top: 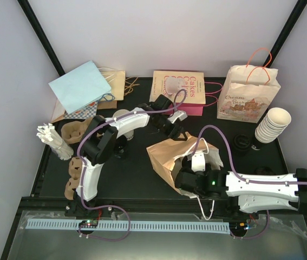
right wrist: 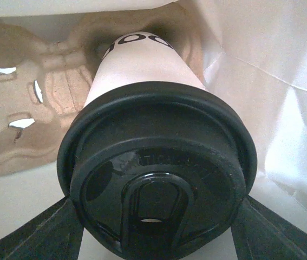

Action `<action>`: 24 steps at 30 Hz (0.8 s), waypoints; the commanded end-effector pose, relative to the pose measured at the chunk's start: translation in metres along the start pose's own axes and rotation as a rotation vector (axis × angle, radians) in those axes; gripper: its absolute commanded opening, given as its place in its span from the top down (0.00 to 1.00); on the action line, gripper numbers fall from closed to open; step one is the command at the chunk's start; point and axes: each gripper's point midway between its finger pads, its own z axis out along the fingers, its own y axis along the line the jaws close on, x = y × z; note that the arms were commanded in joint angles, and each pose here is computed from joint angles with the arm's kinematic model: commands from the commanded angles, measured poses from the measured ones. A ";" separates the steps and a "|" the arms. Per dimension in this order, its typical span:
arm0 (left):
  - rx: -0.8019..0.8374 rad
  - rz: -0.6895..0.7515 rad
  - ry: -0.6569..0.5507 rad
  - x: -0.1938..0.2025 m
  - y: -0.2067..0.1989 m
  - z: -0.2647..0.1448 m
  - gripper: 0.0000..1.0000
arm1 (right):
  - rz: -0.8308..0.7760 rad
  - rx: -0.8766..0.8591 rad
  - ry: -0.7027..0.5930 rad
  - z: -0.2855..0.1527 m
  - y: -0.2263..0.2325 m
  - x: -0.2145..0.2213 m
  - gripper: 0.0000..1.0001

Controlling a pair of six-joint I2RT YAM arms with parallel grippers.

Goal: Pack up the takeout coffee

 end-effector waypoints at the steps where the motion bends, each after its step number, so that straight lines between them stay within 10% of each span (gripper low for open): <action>1: 0.063 0.079 0.042 0.014 -0.031 0.003 0.22 | 0.010 0.045 -0.022 0.002 -0.012 -0.006 0.59; 24: 0.079 0.222 0.030 0.032 -0.060 -0.001 0.22 | -0.036 -0.068 -0.013 -0.004 0.002 -0.036 0.45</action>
